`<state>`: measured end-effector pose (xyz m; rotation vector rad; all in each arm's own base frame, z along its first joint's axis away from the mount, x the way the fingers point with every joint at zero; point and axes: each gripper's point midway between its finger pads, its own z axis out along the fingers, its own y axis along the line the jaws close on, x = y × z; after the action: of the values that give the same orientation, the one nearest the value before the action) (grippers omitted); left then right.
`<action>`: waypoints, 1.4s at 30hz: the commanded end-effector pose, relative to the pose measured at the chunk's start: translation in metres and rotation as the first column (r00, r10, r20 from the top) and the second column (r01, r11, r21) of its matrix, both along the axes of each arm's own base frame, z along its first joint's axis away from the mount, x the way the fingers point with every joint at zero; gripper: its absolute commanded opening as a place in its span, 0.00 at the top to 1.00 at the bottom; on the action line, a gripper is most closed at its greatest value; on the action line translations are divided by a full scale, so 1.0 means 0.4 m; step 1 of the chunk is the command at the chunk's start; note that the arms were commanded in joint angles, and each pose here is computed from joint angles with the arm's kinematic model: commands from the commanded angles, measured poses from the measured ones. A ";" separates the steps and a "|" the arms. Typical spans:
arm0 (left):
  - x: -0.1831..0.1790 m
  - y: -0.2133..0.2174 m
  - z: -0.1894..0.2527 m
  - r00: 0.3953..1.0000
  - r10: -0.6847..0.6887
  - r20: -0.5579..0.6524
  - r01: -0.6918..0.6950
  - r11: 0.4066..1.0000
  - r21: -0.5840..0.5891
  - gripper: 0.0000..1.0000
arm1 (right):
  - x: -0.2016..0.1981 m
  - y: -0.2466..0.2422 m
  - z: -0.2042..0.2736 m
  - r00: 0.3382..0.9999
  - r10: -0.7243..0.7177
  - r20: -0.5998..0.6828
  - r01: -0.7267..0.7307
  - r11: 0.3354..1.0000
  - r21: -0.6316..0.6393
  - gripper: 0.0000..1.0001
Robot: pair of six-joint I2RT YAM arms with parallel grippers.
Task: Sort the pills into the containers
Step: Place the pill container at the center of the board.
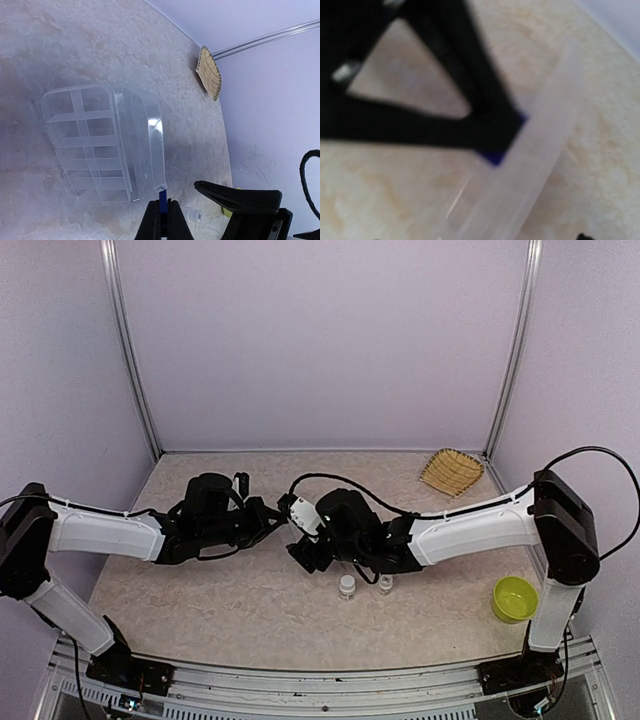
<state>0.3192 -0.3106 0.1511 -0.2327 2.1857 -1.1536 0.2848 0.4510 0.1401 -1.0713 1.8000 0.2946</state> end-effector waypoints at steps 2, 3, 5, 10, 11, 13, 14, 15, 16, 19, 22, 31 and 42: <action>0.007 0.014 0.035 0.999 0.032 0.031 -0.030 0.999 -0.040 0.99 | 0.054 0.013 0.049 0.990 -0.104 0.094 0.096 0.991 0.092 0.23; 0.006 0.014 0.036 0.999 0.032 0.032 -0.031 0.999 -0.042 0.99 | 0.058 0.011 0.047 0.988 -0.114 0.100 0.104 0.990 0.094 0.24; 0.007 0.015 0.039 0.999 0.036 0.032 -0.035 0.998 -0.046 0.99 | 0.064 0.011 0.046 0.987 -0.124 0.106 0.113 0.988 0.104 0.25; 0.007 0.017 0.042 0.999 0.043 0.033 -0.041 0.998 -0.050 0.99 | 0.059 0.026 0.040 0.990 -0.107 0.088 0.096 0.988 0.120 0.27; 0.007 0.017 0.044 0.998 0.044 0.035 -0.042 0.998 -0.051 0.99 | 0.057 0.031 0.038 0.992 -0.098 0.083 0.087 0.988 0.124 0.27; 0.007 0.016 0.046 0.998 0.043 0.036 -0.041 0.998 -0.052 0.99 | 0.055 0.038 0.038 0.993 -0.091 0.075 0.081 0.988 0.132 0.28; 0.007 0.016 0.048 0.998 0.043 0.037 -0.041 0.998 -0.053 0.99 | 0.055 0.040 0.036 0.993 -0.090 0.073 0.080 0.988 0.133 0.28; 0.005 0.015 0.049 0.998 0.042 0.039 -0.040 0.998 -0.055 0.99 | 0.056 0.043 0.035 0.993 -0.090 0.072 0.080 0.988 0.133 0.28; 0.005 0.016 0.050 0.998 0.044 0.038 -0.042 0.998 -0.056 0.99 | 0.058 0.045 0.034 0.993 -0.091 0.071 0.081 0.988 0.131 0.29; 0.005 0.018 0.057 0.998 0.048 0.043 -0.046 0.997 -0.059 0.99 | 0.056 0.050 0.028 0.994 -0.088 0.066 0.079 0.988 0.129 0.30; 0.004 0.017 0.059 0.998 0.047 0.044 -0.045 0.997 -0.062 0.99 | 0.056 0.052 0.024 0.994 -0.086 0.064 0.078 0.988 0.130 0.31; 0.007 0.016 0.063 0.998 0.050 0.046 -0.047 0.997 -0.062 0.98 | 0.067 0.054 0.006 0.988 -0.123 0.096 0.113 0.988 0.104 0.37; 0.006 0.018 0.055 0.998 0.052 0.039 -0.050 0.997 -0.057 0.96 | 0.069 0.052 0.005 0.983 -0.138 0.119 0.126 0.986 0.107 0.56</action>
<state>0.3224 -0.3037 0.1627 -0.2929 2.1378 -1.1626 0.3111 0.4662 0.1351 -0.9135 1.7490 0.2270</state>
